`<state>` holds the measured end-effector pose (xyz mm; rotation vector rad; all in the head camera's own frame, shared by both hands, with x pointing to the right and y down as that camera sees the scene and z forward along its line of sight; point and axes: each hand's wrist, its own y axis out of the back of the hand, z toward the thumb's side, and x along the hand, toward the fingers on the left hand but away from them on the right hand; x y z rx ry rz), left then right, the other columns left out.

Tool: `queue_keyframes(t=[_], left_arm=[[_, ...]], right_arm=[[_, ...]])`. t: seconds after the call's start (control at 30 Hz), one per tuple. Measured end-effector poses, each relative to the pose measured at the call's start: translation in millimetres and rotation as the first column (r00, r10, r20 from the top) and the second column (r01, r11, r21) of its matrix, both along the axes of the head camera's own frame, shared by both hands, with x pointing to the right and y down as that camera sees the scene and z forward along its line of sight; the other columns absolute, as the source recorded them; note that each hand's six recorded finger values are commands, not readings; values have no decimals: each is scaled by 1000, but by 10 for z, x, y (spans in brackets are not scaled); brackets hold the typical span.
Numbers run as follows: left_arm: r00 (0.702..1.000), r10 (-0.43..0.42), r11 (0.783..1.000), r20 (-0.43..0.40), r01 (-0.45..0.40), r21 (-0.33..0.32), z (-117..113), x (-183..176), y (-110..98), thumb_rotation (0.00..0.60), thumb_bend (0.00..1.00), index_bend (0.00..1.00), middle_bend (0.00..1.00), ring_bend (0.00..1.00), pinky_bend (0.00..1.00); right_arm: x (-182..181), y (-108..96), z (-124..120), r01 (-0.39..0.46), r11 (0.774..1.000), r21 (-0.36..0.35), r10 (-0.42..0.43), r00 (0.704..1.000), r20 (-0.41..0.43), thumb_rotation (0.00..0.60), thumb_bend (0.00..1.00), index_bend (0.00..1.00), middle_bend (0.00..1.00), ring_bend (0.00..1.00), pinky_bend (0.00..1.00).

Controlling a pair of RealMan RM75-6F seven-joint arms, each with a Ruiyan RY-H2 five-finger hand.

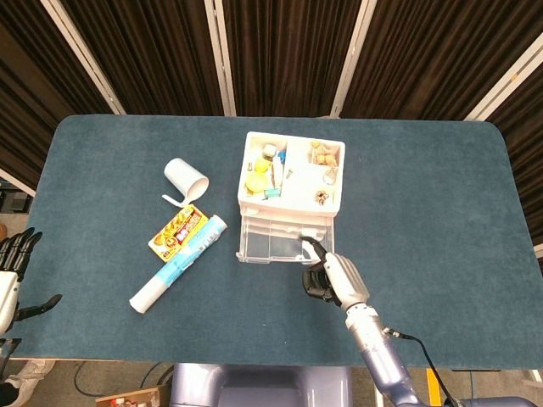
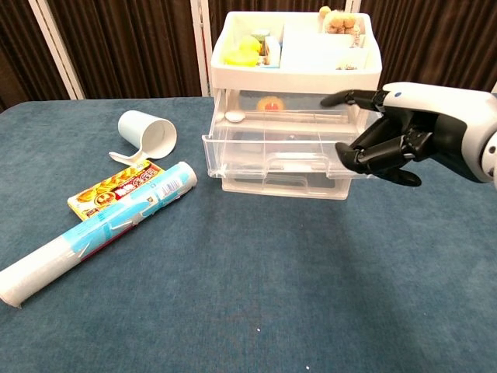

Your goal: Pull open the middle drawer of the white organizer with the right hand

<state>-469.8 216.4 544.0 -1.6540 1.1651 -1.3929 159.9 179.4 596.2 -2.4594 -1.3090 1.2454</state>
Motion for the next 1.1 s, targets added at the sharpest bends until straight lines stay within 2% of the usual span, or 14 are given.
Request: queue_keyframes(t=[0.37, 0.53, 0.63, 0.73, 0.77, 0.9, 0.97, 1.1], left_arm=[[1000, -8, 1000, 2, 8, 0, -4, -19, 0, 600, 8, 0, 0, 0, 30], [1000, -5, 1000, 4, 5, 9, -31, -26, 12, 600, 9, 0, 0, 0, 30], [1000, 1, 1000, 7, -1, 15, -48, -22, 22, 600, 10, 0, 0, 0, 30], [1000, 10, 1000, 17, -11, 25, -66, -11, 35, 600, 10, 0, 0, 0, 31], [1000, 12, 1000, 19, -13, 28, -72, -8, 39, 600, 10, 0, 0, 0, 31], [999, 19, 999, 38, -21, 43, -95, -5, 65, 600, 10, 0, 0, 0, 31], [999, 22, 998, 48, -25, 52, -110, -2, 78, 600, 11, 0, 0, 0, 31], [997, 28, 997, 78, -33, 72, -136, -3, 97, 600, 11, 0, 0, 0, 30]], right_arm=[[91, 4, -115, 25, 997, 69, -23, 999, -36, 600, 452, 0, 833, 790, 874], [394, -12, -270, 43, 988, 146, -24, 991, -135, 600, 451, 0, 803, 762, 849], [678, -52, -387, 50, 977, 208, -3, 976, -219, 600, 440, 0, 664, 637, 758], [1013, -49, -474, 75, 963, 258, 12, 947, -322, 600, 376, 0, 424, 398, 590], [1148, -30, -495, 90, 958, 271, 15, 932, -363, 600, 340, 0, 309, 283, 509], [1517, 110, -507, 136, 947, 292, 14, 888, -460, 600, 224, 0, 37, 19, 250], [1659, 184, -501, 164, 941, 297, 8, 866, -501, 600, 184, 0, 0, 0, 171], [1972, 328, -477, 239, 920, 311, -3, 796, -605, 600, 150, 0, 0, 0, 126]])
